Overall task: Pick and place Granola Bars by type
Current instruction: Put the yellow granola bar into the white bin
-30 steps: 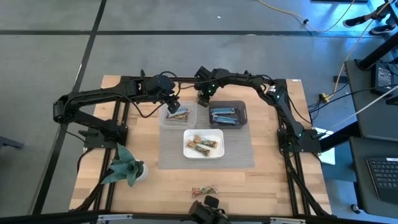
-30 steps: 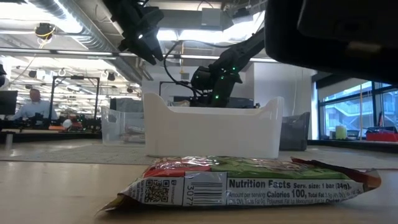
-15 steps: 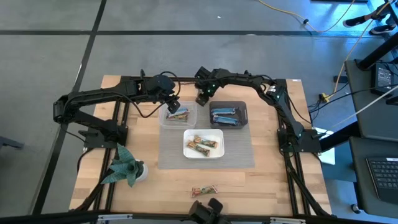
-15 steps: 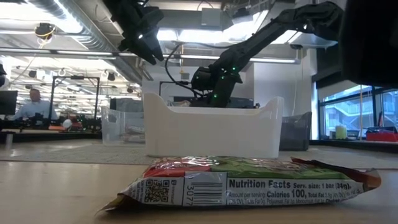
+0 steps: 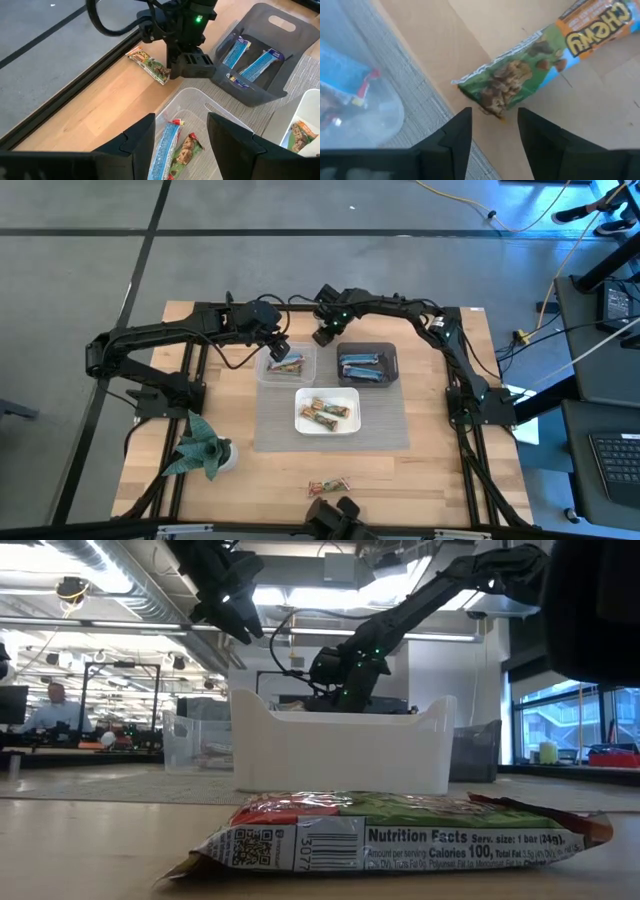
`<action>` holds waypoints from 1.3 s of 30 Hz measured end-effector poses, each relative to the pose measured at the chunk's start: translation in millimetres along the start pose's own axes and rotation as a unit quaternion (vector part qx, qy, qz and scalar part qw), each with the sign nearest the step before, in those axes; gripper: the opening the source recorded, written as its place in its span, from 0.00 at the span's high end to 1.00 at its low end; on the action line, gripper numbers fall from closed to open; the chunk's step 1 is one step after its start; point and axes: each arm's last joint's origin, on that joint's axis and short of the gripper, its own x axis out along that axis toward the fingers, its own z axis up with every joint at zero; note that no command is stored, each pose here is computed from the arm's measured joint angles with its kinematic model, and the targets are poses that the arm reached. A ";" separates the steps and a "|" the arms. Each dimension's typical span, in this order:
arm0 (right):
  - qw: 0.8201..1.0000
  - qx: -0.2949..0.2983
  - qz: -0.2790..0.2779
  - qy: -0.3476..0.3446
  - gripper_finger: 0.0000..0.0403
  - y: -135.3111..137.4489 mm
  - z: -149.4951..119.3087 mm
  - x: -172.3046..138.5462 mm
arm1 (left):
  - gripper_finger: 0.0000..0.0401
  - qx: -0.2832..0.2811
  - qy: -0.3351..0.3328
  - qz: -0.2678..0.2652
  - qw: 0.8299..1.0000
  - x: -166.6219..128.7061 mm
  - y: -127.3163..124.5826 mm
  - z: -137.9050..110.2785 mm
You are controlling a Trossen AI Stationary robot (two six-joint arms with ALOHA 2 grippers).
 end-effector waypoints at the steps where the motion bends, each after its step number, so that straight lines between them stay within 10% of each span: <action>1: 1.000 -0.011 0.000 0.002 0.60 -0.1 -0.4 0.0 | 0.57 0.000 0.000 0.000 1.000 0.1 0.0 -0.1; 39: 0.999 -0.041 -0.010 -0.010 0.64 2.0 1.4 0.5 | 0.57 0.000 0.000 0.000 1.000 0.1 0.0 -0.1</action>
